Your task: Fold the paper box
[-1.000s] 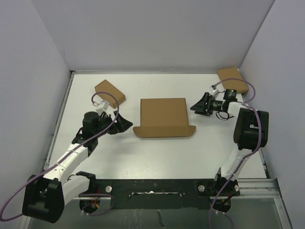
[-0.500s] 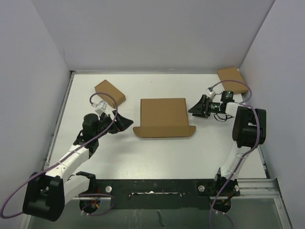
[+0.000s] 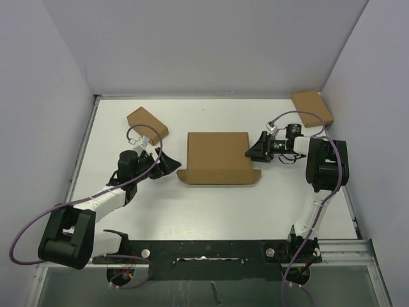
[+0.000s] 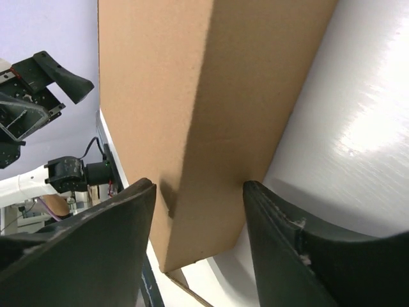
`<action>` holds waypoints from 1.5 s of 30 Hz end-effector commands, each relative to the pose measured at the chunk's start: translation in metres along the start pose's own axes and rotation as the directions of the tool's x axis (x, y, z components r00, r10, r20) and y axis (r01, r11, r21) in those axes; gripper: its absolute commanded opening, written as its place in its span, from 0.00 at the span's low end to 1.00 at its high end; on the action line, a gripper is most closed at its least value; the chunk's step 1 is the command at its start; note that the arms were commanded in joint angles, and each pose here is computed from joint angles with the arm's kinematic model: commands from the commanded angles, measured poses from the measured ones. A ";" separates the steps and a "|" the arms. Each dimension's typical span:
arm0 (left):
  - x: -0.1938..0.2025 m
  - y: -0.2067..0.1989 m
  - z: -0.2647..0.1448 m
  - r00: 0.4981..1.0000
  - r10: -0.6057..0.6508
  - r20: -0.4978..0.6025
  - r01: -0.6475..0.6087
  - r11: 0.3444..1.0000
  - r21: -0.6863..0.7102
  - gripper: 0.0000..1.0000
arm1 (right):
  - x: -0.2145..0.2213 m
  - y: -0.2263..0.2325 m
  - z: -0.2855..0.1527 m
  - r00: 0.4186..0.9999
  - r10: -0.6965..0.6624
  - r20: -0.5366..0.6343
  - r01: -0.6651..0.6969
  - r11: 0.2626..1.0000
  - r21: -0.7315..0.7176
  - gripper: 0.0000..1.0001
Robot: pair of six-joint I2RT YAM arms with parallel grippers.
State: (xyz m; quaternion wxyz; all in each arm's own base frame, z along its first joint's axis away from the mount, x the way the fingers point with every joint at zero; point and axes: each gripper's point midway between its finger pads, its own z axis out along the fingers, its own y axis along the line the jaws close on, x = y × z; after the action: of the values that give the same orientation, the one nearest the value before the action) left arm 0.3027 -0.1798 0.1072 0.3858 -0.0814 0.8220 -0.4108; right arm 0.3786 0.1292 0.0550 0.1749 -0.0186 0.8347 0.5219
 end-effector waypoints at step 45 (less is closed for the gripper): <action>-0.012 -0.053 0.087 0.996 -0.082 0.046 0.072 0.982 0.177 0.98 | 0.001 -0.042 -0.015 0.980 0.196 0.016 -0.197 0.980 0.007 0.25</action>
State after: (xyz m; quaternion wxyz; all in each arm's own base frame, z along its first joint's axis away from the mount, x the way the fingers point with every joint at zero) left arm 0.3484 -0.2533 0.1081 0.3751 -0.0966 0.7856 -0.4825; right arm 0.3784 0.1071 0.0566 0.1235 0.0600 0.7998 0.5843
